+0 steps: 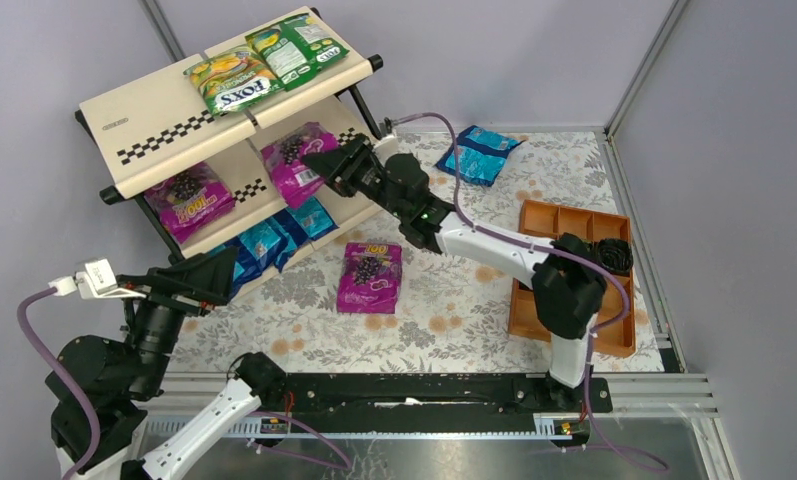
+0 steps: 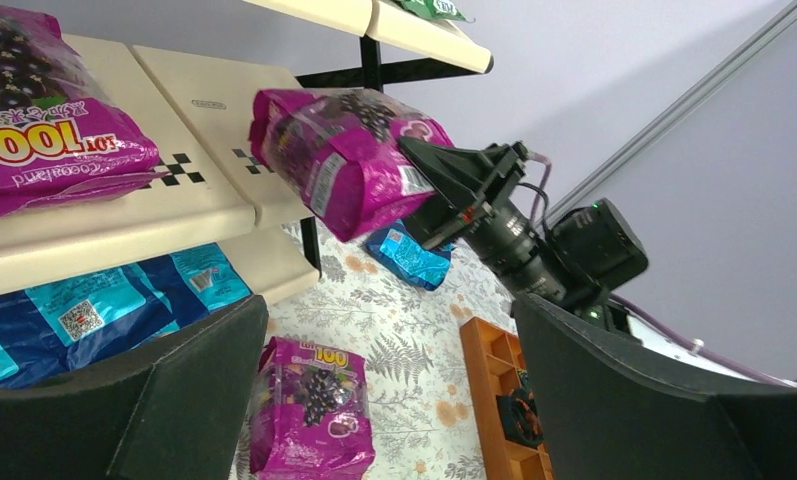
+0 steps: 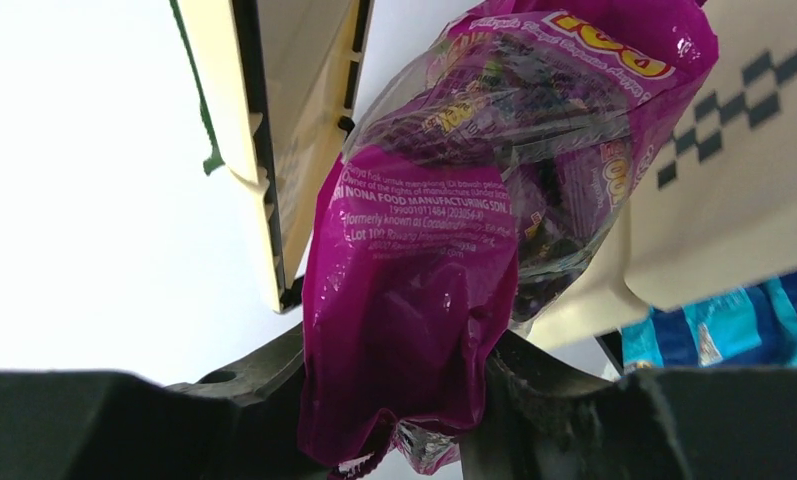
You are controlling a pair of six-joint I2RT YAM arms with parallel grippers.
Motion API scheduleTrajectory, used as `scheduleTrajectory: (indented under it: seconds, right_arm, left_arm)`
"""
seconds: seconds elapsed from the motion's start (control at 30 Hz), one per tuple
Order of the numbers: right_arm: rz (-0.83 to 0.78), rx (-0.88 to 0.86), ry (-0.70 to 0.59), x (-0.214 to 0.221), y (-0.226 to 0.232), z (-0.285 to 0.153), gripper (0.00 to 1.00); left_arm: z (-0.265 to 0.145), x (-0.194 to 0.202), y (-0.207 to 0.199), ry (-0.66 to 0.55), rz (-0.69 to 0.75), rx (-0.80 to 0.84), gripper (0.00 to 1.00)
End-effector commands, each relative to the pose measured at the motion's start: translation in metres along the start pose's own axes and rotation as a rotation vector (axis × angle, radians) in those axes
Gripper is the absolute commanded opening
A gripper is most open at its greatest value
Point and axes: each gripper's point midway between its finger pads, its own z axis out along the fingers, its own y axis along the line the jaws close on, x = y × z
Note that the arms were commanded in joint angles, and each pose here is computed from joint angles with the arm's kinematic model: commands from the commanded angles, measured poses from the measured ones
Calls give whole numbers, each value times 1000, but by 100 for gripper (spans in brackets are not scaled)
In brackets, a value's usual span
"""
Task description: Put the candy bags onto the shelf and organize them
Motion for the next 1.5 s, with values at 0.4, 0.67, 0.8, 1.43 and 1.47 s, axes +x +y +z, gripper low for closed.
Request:
scheduleTrajectory:
  seconds: [0.4,0.67,0.8,1.43,1.47]
  right_arm:
    - [-59,-211,-28,10,24,92,43]
    - [-218,-215,-25,31,-2,117,48]
    - [-260,-215,-1,44,-12,128,50]
    - [-395,108,-32,18,-31,105,100]
    - [-400,120,-31,17,-32,103,100]
  left_arm:
    - [-13,-20,-11,-44,-20,62,99]
    - [-14,-20,-9,-47,-19,59,99]
    - [-11,-15,-9,-33,-19,57,99]
    - [-2,-3,-9,0,-26,39,99]
    - [-2,-2,-9,3,-28,39,99]
